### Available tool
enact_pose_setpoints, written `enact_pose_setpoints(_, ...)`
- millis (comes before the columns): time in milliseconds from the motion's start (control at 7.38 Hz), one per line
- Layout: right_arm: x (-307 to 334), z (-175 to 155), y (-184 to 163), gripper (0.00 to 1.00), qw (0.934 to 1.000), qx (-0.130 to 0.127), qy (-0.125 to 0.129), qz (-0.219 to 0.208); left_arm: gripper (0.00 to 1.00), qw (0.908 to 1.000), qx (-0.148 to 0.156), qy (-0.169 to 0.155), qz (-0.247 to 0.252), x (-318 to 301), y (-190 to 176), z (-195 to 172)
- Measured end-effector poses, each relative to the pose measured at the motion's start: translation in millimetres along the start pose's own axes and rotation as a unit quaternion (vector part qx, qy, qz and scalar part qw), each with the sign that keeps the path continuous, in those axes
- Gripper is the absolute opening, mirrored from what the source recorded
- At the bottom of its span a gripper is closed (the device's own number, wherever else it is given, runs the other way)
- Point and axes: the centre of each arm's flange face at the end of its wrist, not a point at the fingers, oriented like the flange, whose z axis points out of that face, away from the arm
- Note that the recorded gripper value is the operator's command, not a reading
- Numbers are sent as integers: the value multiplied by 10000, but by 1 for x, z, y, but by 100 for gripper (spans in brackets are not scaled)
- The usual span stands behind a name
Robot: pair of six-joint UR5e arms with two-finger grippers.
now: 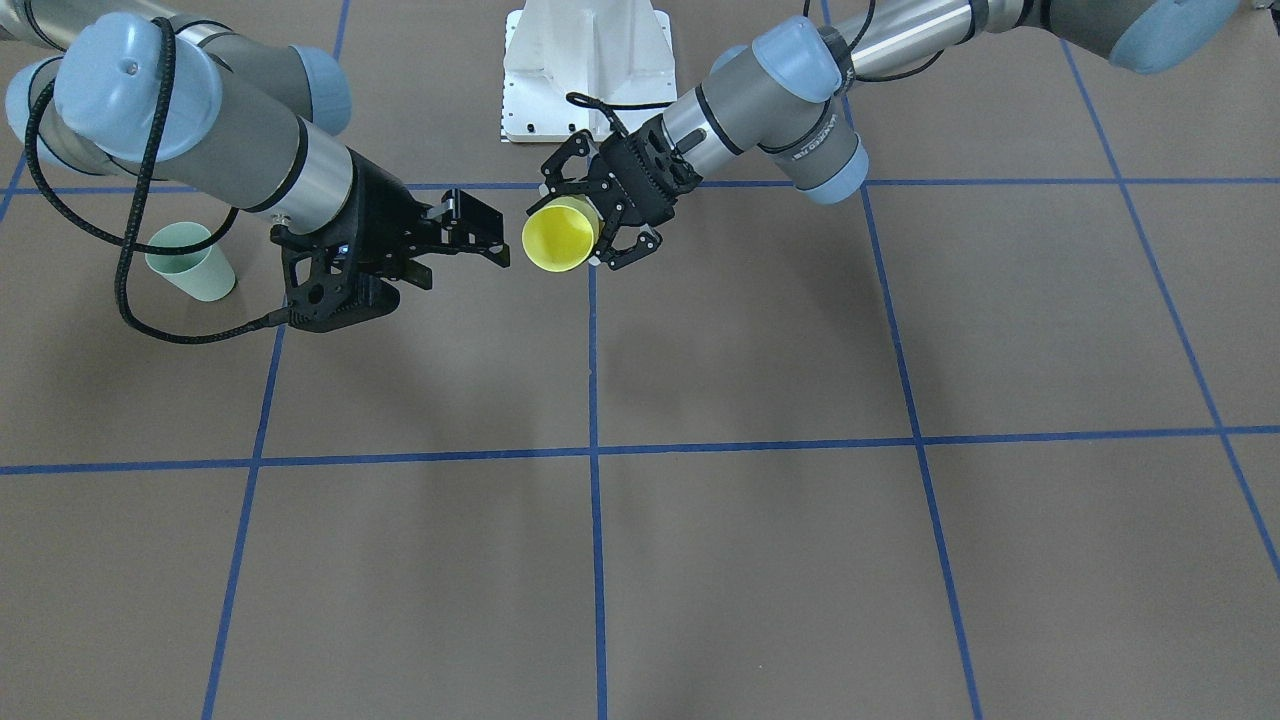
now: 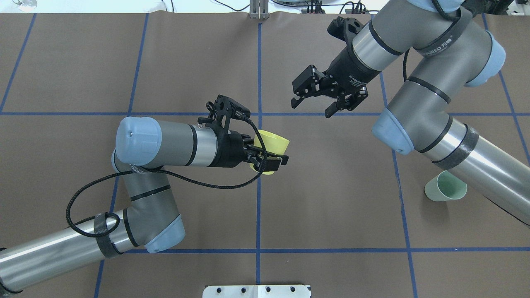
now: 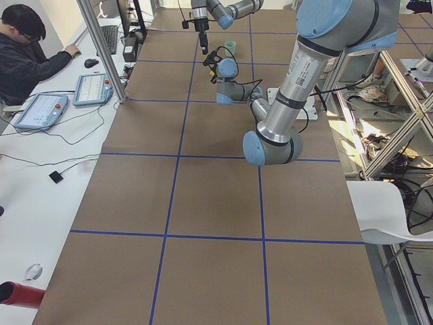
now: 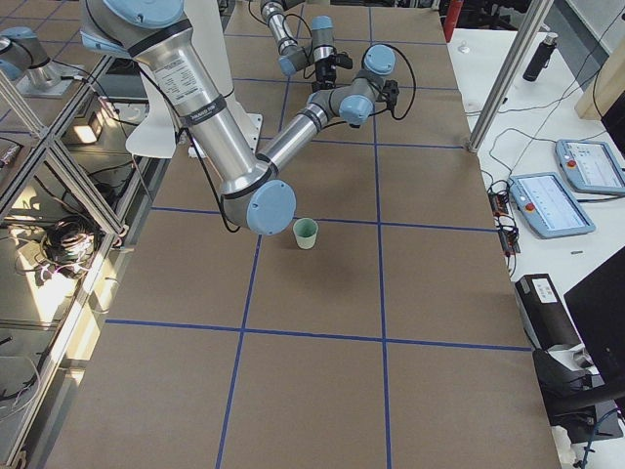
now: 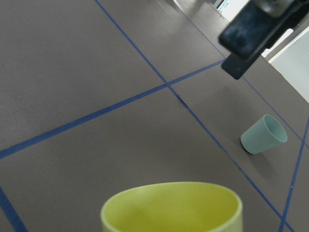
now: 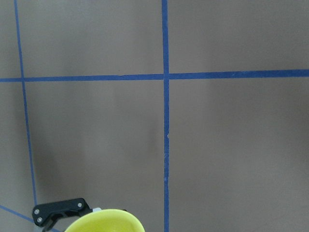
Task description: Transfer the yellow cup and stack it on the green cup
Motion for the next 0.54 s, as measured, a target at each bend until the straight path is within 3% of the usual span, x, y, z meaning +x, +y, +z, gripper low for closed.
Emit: enact_pose_setpoints(542,-4,16,10,89,9995,-227,-20,238,0,9998,62,201,55,21,-6,11)
